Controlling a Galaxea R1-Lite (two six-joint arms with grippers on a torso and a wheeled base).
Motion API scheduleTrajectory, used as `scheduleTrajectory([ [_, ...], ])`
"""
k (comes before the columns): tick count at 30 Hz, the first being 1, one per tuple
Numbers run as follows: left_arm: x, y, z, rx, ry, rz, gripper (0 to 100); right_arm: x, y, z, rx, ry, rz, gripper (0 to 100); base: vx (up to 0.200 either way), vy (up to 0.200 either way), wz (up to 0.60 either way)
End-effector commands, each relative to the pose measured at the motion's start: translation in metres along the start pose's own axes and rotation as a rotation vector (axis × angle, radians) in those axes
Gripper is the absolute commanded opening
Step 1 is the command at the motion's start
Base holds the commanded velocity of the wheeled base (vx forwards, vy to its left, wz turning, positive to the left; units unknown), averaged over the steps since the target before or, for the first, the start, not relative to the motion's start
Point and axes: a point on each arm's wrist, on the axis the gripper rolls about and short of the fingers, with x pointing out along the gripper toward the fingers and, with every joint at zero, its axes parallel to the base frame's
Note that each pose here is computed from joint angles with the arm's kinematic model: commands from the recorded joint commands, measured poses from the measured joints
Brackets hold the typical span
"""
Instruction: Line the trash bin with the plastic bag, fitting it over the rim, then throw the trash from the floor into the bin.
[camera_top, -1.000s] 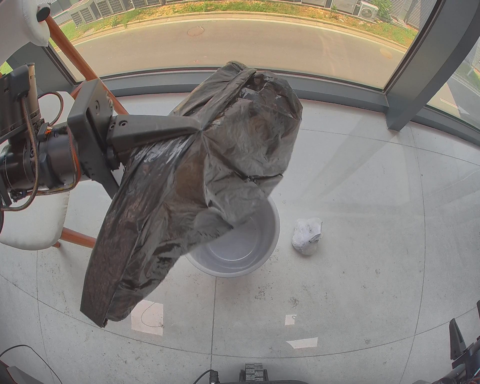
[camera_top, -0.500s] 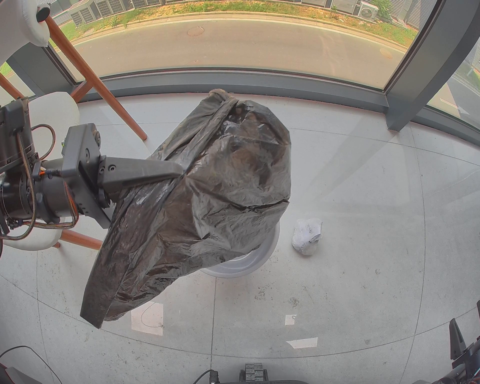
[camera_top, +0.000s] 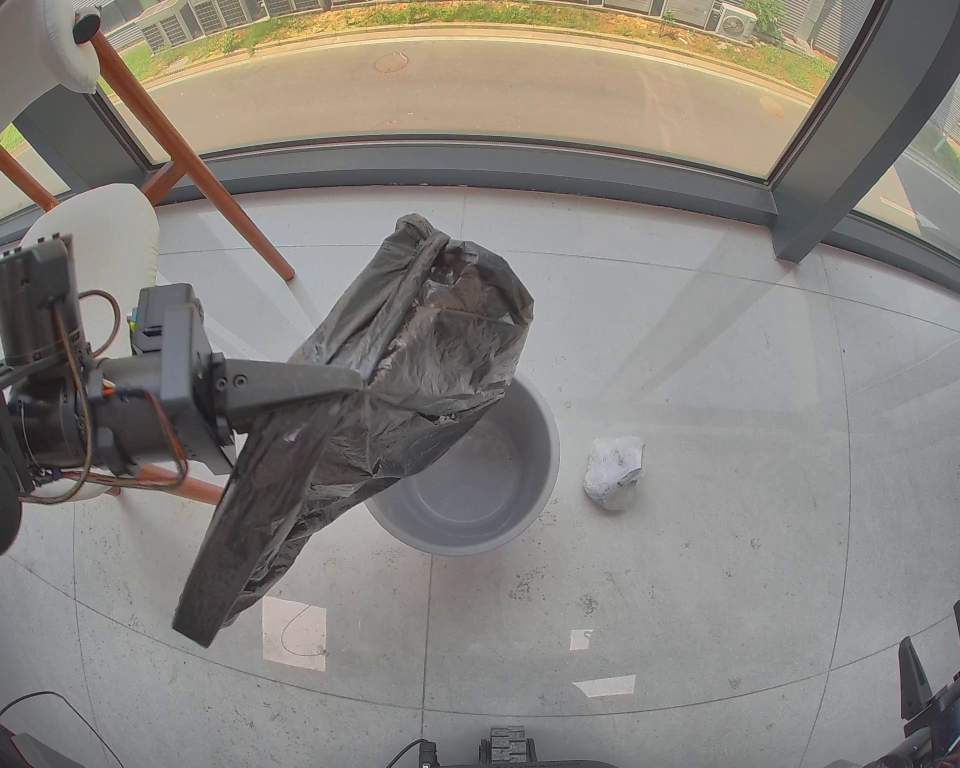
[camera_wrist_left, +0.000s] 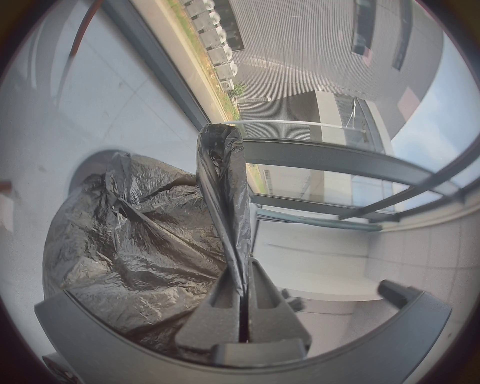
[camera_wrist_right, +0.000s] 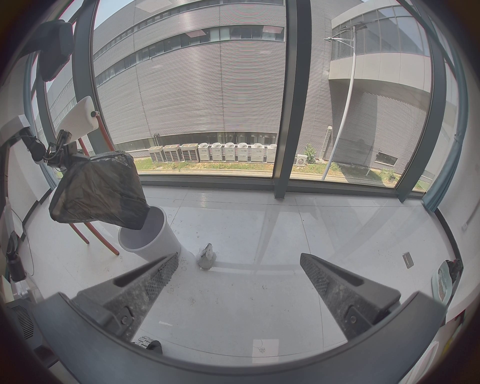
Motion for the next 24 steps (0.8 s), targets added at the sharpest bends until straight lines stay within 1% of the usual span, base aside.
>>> scheduleTrajectory([
  [1,0.041,0.042,-0.030,0.093,0.071,0.199,0,0.001,0.000,-0.005,-0.001,0.012,0.000,100,0.000,0.000,0.00],
  [2,0.050,0.037,-0.031,0.139,0.077,0.197,0,0.001,0.000,-0.005,-0.001,0.012,-0.001,100,0.000,0.000,0.00],
  [4,0.058,0.028,-0.028,0.179,0.055,0.200,0,0.001,0.000,-0.005,-0.001,0.012,-0.001,100,0.000,0.000,0.00],
  [5,0.064,0.028,-0.028,0.204,0.046,0.226,0,0.001,0.000,-0.005,-0.001,0.012,-0.001,100,0.000,0.000,0.00],
  [7,0.074,0.031,-0.028,0.303,0.039,0.300,0,0.001,0.000,-0.004,-0.001,0.012,-0.003,100,0.000,0.000,0.00],
  [8,0.078,0.033,-0.026,0.382,0.039,0.339,0,0.001,0.000,-0.005,-0.001,0.018,-0.003,100,0.000,0.000,0.00],
  [9,0.080,0.033,-0.026,0.431,0.042,0.353,0,0.000,0.000,-0.005,0.002,0.021,-0.004,100,0.000,0.000,0.00],
  [10,0.084,0.033,-0.024,0.540,0.049,0.379,0,0.000,0.000,-0.005,0.001,0.018,-0.004,100,0.000,0.000,0.00],
  [11,0.088,0.034,-0.022,0.616,0.060,0.385,0,0.000,0.000,-0.005,-0.001,0.018,-0.004,100,0.000,0.000,0.00],
  [13,0.097,0.032,-0.020,0.784,0.103,0.395,0,0.000,0.000,-0.005,-0.001,0.015,-0.007,100,0.000,0.000,0.00],
  [15,0.104,0.026,-0.022,0.939,0.161,0.429,0,0.000,0.000,-0.004,-0.007,0.006,-0.012,100,0.000,0.000,0.00],
  [16,0.107,0.021,-0.023,0.994,0.182,0.434,0,-0.002,0.000,0.006,0.000,-0.037,-0.016,100,0.000,0.000,0.00],
  [17,0.111,0.016,-0.024,1.046,0.210,0.436,0,-0.007,0.000,0.034,0.009,-0.129,-0.013,100,0.000,0.000,0.00],
  [18,0.112,0.013,-0.025,1.070,0.225,0.439,0,-0.011,0.000,0.057,0.019,-0.186,-0.008,100,0.000,0.000,0.00],
  [19,0.114,0.009,-0.030,1.109,0.266,0.441,0,0.007,0.000,0.098,0.049,-0.169,0.015,100,0.000,0.000,0.00],
  [20,0.114,0.007,-0.032,1.130,0.285,0.443,0,0.029,0.001,0.115,0.071,-0.107,0.055,100,0.000,0.000,0.00],
  [21,0.115,0.006,-0.035,1.157,0.303,0.451,0,0.045,0.004,0.130,0.114,-0.069,0.120,100,0.000,0.000,0.00],
  [22,0.115,0.006,-0.035,1.161,0.305,0.452,0,0.046,0.004,0.131,0.121,-0.066,0.127,100,0.000,0.000,0.00],
  [23,0.115,0.007,-0.037,1.205,0.323,0.458,0,0.054,0.008,0.143,0.211,-0.022,0.216,100,0.000,0.000,0.00],
  [24,0.115,0.006,-0.038,1.243,0.333,0.454,0,0.068,0.014,0.145,0.259,0.068,0.252,100,0.000,0.000,0.00],
])
